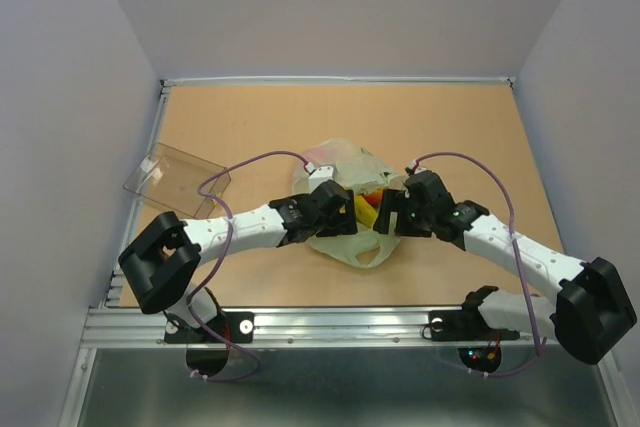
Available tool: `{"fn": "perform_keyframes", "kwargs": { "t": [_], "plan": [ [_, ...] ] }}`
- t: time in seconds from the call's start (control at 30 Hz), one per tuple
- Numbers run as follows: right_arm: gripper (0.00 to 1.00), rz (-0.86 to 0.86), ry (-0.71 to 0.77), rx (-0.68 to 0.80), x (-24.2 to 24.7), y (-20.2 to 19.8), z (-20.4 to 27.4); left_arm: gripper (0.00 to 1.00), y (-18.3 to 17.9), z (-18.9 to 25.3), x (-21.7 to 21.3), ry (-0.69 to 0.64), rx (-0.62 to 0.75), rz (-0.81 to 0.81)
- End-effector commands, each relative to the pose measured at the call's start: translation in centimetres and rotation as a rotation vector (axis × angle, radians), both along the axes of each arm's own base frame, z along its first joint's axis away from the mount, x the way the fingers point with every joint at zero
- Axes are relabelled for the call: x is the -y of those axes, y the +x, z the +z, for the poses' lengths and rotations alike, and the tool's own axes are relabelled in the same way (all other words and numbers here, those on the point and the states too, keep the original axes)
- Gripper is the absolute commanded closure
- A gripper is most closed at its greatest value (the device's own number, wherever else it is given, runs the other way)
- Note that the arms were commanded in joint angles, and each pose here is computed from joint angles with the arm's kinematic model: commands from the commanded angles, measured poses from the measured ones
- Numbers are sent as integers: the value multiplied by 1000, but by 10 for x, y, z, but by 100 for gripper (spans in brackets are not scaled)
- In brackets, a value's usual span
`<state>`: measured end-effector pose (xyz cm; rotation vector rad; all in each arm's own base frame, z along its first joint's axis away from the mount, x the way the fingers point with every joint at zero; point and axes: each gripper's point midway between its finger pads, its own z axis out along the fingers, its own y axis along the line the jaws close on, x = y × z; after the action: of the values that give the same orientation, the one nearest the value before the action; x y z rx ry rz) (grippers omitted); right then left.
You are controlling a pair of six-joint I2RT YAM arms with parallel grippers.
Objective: Untie the knot of the plastic bag and take out the fruit
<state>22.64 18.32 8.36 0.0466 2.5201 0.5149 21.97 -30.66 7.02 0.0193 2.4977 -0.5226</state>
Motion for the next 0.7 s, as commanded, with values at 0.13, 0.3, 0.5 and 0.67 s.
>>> {"fn": "perform_keyframes", "kwargs": {
  "t": [0.13, 0.3, 0.5, 0.67],
  "plan": [
    [11, 9, 33, 14, -10, 2, -9, 6, 36, 23, -3, -31, 82, 152],
    [11, 9, 36, 13, -12, 2, -13, 17, 46, 8, -5, 17, 73, 177],
    [11, 29, 54, -9, -16, -5, -18, 25, 49, 1, 1, 24, 58, 157],
    [11, 35, 49, -17, -16, -5, -22, 26, 49, -1, 5, 21, 53, 142]
  ]
}}
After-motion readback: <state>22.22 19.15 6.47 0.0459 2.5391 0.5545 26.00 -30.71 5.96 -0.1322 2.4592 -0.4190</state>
